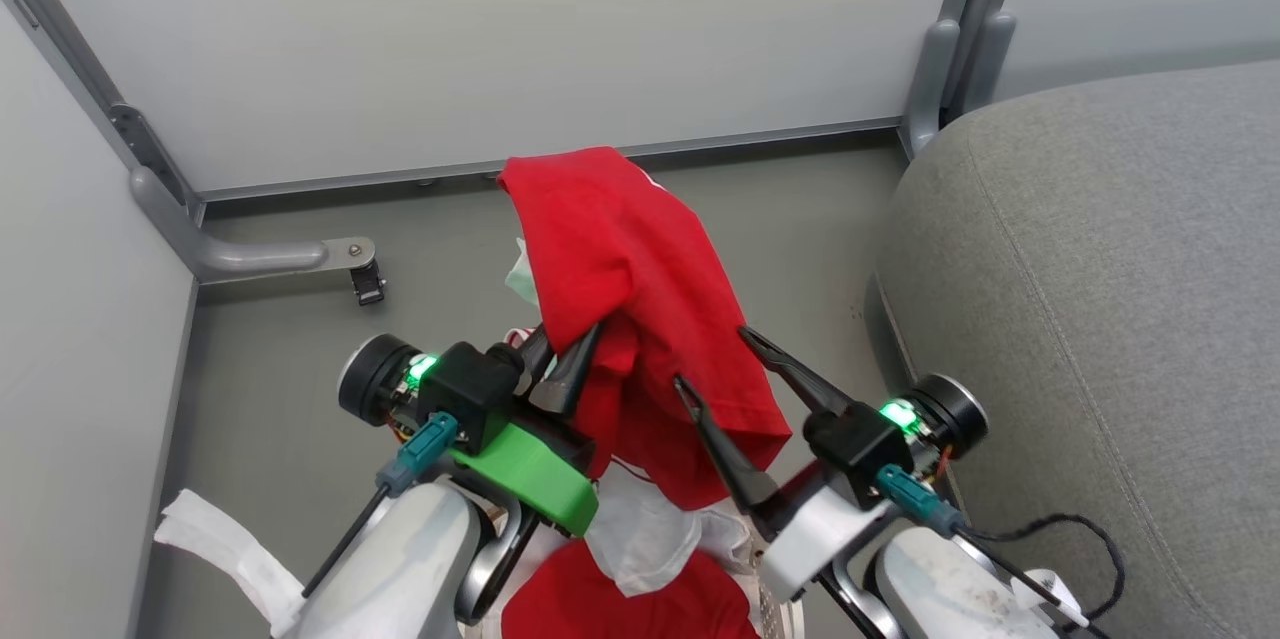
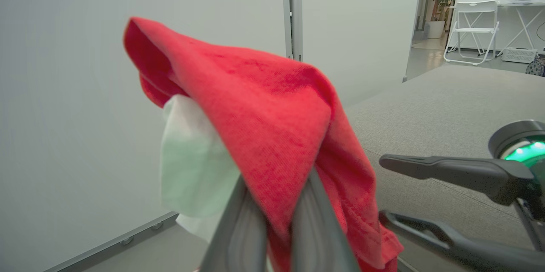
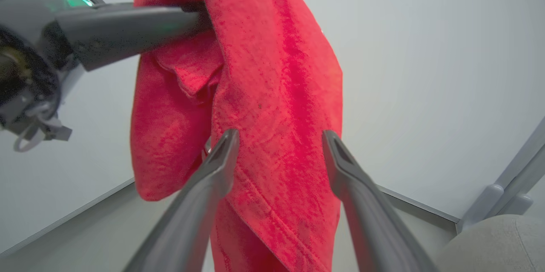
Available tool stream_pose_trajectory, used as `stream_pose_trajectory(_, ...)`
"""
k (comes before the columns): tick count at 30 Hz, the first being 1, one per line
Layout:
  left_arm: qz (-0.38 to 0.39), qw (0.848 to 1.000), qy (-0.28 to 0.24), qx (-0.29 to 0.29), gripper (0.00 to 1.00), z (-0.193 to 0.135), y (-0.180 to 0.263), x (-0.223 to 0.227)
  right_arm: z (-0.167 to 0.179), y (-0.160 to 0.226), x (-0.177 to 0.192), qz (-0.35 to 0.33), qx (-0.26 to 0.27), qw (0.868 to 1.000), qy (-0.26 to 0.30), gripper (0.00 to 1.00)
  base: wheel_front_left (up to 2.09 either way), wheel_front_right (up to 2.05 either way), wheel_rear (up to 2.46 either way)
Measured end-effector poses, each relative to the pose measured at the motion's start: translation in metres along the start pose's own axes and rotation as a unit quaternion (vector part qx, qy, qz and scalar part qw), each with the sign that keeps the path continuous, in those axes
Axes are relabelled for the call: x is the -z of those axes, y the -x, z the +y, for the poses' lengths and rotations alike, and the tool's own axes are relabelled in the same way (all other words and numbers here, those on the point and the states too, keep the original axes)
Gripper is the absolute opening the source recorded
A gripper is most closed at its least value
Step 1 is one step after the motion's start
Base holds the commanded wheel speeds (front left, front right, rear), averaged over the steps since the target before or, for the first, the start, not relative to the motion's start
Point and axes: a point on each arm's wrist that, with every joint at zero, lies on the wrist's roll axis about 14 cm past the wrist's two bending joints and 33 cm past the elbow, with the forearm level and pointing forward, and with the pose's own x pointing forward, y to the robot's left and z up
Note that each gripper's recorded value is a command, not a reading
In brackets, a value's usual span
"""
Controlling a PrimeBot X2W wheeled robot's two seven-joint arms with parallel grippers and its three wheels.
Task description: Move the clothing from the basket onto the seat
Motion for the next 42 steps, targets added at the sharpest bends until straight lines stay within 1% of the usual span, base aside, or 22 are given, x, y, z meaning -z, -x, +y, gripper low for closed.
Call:
stream_pose_trajectory(4, 0.003, 1.000, 0.007, 0.003, 0.00, -0.006, 0.002, 0.002, 0.027, -0.023, -0.021, -0.030, -0.060, 0.998, 0.011, 1.00, 0.00, 0.00, 0.00)
stream_pose_trajectory(6, 0.007, 1.000, 0.010, 0.004, 0.00, -0.009, 0.004, 0.005, 0.035, -0.031, -0.021, -0.029, -0.078, 0.996, 0.020, 1.00, 0.00, 0.00, 0.00)
stream_pose_trajectory(10, 0.012, 1.000, 0.015, 0.003, 0.00, -0.011, 0.009, 0.008, 0.036, -0.038, 0.003, 0.009, -0.093, 0.995, 0.038, 1.00, 0.00, 0.00, 0.00)
stream_pose_trajectory(13, 0.013, 1.000, 0.020, 0.001, 0.00, -0.011, 0.012, 0.008, 0.040, -0.039, 0.021, 0.037, -0.102, 0.994, 0.033, 1.00, 0.00, 0.00, 0.00)
stream_pose_trajectory(14, 0.012, 1.000, 0.021, 0.000, 0.00, -0.011, 0.014, 0.007, 0.042, -0.040, 0.023, 0.040, -0.104, 0.993, 0.024, 0.91, 0.00, 0.00, 0.00)
stream_pose_trajectory(15, 0.012, 1.000, 0.023, -0.001, 0.00, -0.012, 0.015, 0.007, 0.044, -0.041, 0.024, 0.041, -0.107, 0.993, 0.020, 0.13, 0.00, 0.00, 0.00)
stream_pose_trajectory(16, 0.012, 1.000, 0.024, -0.001, 0.00, -0.012, 0.016, 0.007, 0.046, -0.043, 0.024, 0.041, -0.109, 0.993, 0.011, 0.00, 0.00, 0.00, 0.00)
stream_pose_trajectory(17, 0.012, 1.000, 0.028, -0.003, 0.00, -0.012, 0.017, 0.007, 0.047, -0.045, 0.020, 0.036, -0.106, 0.994, -0.014, 0.00, 0.00, 0.00, 0.00)
stream_pose_trajectory(18, 0.012, 0.999, 0.032, -0.004, 0.00, -0.012, 0.018, 0.007, 0.049, -0.046, 0.020, 0.035, -0.107, 0.993, -0.022, 0.00, 0.00, 0.00, 0.00)
stream_pose_trajectory(21, 0.013, 0.999, 0.035, -0.011, 0.00, -0.008, 0.020, 0.008, 0.050, -0.049, 0.020, 0.035, -0.108, 0.993, -0.034, 0.00, 0.00, 0.00, 0.00)
stream_pose_trajectory(25, 0.012, 0.999, 0.037, -0.015, 0.00, -0.004, 0.018, 0.008, 0.041, -0.048, 0.022, 0.037, -0.094, 0.994, -0.038, 0.00, 0.00, 0.00, 0.00)
stream_pose_trajectory(26, 0.012, 0.999, 0.037, -0.017, 0.31, -0.002, 0.017, 0.008, 0.037, -0.047, 0.020, 0.034, -0.087, 0.995, -0.042, 0.00, 0.00, 0.00, 0.00)
stream_pose_trajectory(27, 0.012, 0.999, 0.038, -0.017, 1.00, -0.002, 0.016, 0.009, 0.033, -0.046, 0.019, 0.031, -0.079, 0.995, -0.045, 0.00, 0.00, 0.00, 0.00)
stream_pose_trajectory(32, 0.025, 0.999, 0.041, -0.005, 1.00, -0.007, 0.011, 0.021, 0.010, -0.033, 0.018, 0.027, -0.036, 0.997, -0.056, 0.00, 0.00, 0.00, 0.00)
stream_pose_trajectory(34, 0.031, 0.999, 0.042, 0.006, 1.00, -0.012, 0.006, 0.026, -0.009, -0.024, 0.016, 0.023, -0.001, 0.997, -0.067, 0.00, 0.00, 0.00, 0.00)
stream_pose_trajectory(38, 0.040, 0.998, 0.046, 0.033, 1.00, -0.024, -0.006, 0.036, -0.040, -0.001, 0.015, 0.019, 0.056, 0.996, -0.065, 0.00, 0.00, 0.00, 0.00)
stream_pose_trajectory(42, 0.047, 0.994, 0.058, 0.076, 1.00, -0.048, -0.021, 0.046, -0.073, 0.031, 0.020, 0.029, 0.121, 0.991, -0.056, 0.00, 0.00, 0.00, 0.00)
